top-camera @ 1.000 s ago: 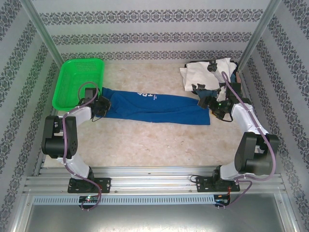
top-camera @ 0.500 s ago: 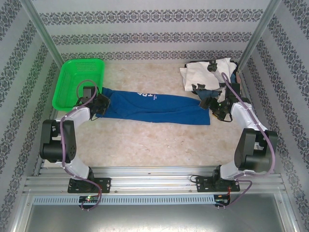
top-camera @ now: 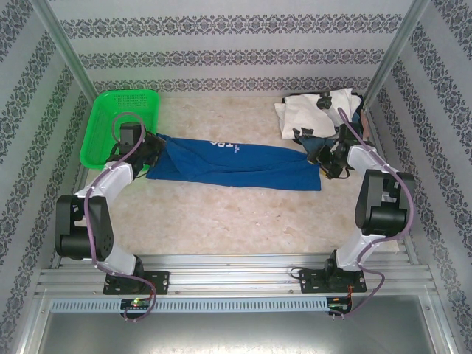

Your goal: Fold and stack the t-shirts

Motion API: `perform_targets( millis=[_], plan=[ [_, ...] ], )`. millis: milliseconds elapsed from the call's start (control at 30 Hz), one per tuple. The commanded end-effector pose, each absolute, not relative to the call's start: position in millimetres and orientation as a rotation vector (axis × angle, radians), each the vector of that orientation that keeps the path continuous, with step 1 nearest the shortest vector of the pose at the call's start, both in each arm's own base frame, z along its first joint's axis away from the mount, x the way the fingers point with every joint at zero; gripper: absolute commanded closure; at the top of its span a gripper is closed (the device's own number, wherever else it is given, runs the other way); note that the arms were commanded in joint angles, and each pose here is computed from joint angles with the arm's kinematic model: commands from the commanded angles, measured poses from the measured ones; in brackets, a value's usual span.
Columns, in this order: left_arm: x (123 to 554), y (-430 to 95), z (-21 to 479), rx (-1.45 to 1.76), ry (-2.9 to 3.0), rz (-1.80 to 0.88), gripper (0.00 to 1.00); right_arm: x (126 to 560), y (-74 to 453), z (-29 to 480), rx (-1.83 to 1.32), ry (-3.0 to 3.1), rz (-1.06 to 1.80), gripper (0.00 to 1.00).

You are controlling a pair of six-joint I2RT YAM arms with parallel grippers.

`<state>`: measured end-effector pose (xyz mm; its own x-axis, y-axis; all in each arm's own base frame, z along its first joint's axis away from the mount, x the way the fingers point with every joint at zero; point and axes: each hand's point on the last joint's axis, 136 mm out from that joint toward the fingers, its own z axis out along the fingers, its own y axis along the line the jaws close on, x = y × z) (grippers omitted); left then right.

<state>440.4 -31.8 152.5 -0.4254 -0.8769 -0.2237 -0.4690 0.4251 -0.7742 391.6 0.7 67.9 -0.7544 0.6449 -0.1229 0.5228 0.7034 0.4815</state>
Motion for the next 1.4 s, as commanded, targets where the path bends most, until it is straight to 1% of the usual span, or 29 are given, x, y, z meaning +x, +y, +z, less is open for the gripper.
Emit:
perform_targets(
  millis=[0, 100, 333, 433, 467, 533, 700, 733, 767, 900, 933, 1000, 1033, 1200, 1367],
  plan=[
    [433, -29, 156, -1.108, 2.07, -0.828, 1.0, 398, -7, 66, 1.009, 2.586, 0.596, 0.46],
    [431, -30, 158, -1.102, 2.066, -0.836, 1.0, 402, -10, 62, 1.037, 2.567, 0.584, 0.5],
    [426, -30, 165, -1.082, 2.064, -0.835, 1.0, 415, -14, 54, 1.096, 2.539, 0.582, 0.55],
    [425, -30, 168, -1.077, 2.059, -0.836, 1.0, 416, -17, 49, 1.114, 2.547, 0.56, 0.6],
    [424, -31, 169, -1.075, 2.062, -0.834, 1.0, 418, -18, 48, 1.116, 2.544, 0.55, 0.63],
    [422, -30, 171, -1.068, 2.065, -0.829, 1.0, 420, -21, 47, 1.123, 2.542, 0.531, 0.74],
    [416, -29, 178, -1.047, 2.071, -0.817, 1.0, 424, -28, 63, 1.092, 2.501, 0.484, 0.96],
    [415, -28, 180, -1.042, 2.071, -0.812, 1.0, 424, -30, 67, 1.081, 2.49, 0.473, 0.99],
    [414, -27, 181, -1.04, 2.072, -0.809, 1.0, 423, -31, 70, 1.071, 2.485, 0.463, 1.0],
    [409, -24, 180, -1.035, 2.081, -0.803, 1.0, 421, -30, 73, 1.064, 2.484, 0.48, 1.0],
    [408, -24, 180, -1.034, 2.079, -0.804, 1.0, 421, -29, 72, 1.063, 2.483, 0.493, 0.96],
    [407, -24, 178, -1.036, 2.081, -0.807, 1.0, 422, -28, 69, 1.078, 2.481, 0.509, 0.66],
    [407, -24, 178, -1.038, 2.081, -0.809, 1.0, 422, -28, 67, 1.084, 2.481, 0.508, 0.62],
    [407, -25, 180, -1.029, 2.081, -0.815, 1.0, 426, -28, 57, 1.115, 2.5, 0.502, 0.59],
    [405, -25, 180, -1.028, 2.086, -0.813, 1.0, 429, -29, 46, 1.138, 2.51, 0.504, 0.6]
  ],
)
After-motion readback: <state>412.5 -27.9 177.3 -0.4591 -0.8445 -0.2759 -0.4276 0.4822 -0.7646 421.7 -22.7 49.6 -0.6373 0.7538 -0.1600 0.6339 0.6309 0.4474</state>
